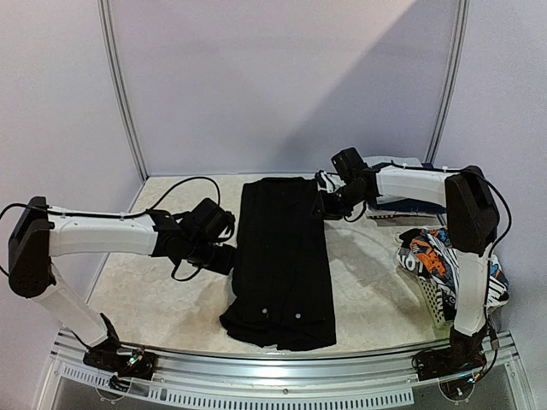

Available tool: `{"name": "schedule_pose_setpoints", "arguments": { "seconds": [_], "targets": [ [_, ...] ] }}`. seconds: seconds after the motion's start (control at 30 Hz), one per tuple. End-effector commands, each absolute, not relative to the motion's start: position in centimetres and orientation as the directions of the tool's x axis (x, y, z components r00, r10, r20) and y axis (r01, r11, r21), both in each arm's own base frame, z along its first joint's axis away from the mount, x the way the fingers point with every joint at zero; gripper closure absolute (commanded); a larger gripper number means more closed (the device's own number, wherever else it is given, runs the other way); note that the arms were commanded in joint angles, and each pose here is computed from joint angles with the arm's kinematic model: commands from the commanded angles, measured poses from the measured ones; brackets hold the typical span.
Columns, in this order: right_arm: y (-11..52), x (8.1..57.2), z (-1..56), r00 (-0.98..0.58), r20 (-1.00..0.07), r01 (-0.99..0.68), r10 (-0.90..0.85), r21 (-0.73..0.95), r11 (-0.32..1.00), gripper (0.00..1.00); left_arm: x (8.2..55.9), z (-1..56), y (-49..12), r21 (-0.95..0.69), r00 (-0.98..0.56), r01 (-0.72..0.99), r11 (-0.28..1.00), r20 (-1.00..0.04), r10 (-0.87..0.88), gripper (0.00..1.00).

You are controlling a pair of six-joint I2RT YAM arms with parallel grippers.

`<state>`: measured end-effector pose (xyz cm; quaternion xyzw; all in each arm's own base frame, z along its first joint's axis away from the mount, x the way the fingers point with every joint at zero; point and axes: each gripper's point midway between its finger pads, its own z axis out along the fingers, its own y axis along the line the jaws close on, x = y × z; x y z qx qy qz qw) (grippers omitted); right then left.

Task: Fold and stack the mixed laundry pile
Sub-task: Smooth out the rectangle-folded shirt at the center of the board.

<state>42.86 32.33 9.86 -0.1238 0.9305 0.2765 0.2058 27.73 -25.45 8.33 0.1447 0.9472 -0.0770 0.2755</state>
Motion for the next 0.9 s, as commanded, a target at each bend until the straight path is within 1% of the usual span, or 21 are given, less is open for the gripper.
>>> {"name": "schedule_pose_setpoints", "arguments": {
  "seconds": [0.0, 0.17, 0.3, 0.4, 0.47, 0.63, 0.73, 0.87],
  "targets": [
    [36.9, 39.9, 12.0, -0.854, -0.485, -0.469, -0.19, 0.558, 0.684, 0.8, 22.8, 6.2, -24.7, -0.079, -0.847, 0.336, 0.939, -0.461, 0.264, 0.55],
    [42.5, 36.4, 13.7, -0.812, -0.512, -0.579, -0.28, 0.642, 0.502, 0.8, 19.0, 5.1, -24.7, -0.184, -0.877, 0.34, 0.922, -0.416, 0.24, 0.56],
    [46.1, 35.3, 12.7, -0.797, -0.5, -0.604, -0.339, 0.669, 0.433, 0.79, 17.0, 4.4, -25.6, -0.253, -0.888, 0.359, 0.898, -0.388, 0.246, 0.59],
    [48.1, 35.2, 10.8, -0.816, -0.462, -0.575, -0.347, 0.709, 0.409, 0.79, 16.4, 3.8, -25.7, -0.26, -0.891, 0.358, 0.897, -0.384, 0.244, 0.6],
    [49.2, 35.0, 9.1, -0.836, -0.421, -0.542, -0.352, 0.735, 0.407, 0.8, 16.0, 3.4, -26.2, -0.293, -0.894, 0.357, 0.887, -0.382, 0.234, 0.61],
    [51.5, 33.7, 6.9, -0.843, -0.376, -0.517, -0.384, 0.762, 0.39, 0.8, 15.0, 2.6, -26.9, -0.329, -0.898, 0.363, 0.872, -0.372, 0.234, 0.64],
    [52.0, 33.6, 5.0, -0.859, -0.342, -0.488, -0.381, 0.775, 0.402, 0.8, 14.4, 2.0, -27.6, -0.356, -0.901, 0.373, 0.857, -0.357, 0.244, 0.67],
    [52.1, 34.1, 2.7, -0.887, -0.288, -0.438, -0.361, 0.774, 0.458, 0.8, 13.8, 1.1, -28.2, -0.366, -0.905, 0.381, 0.849, -0.336, 0.261, 0.71]
  ]
}}
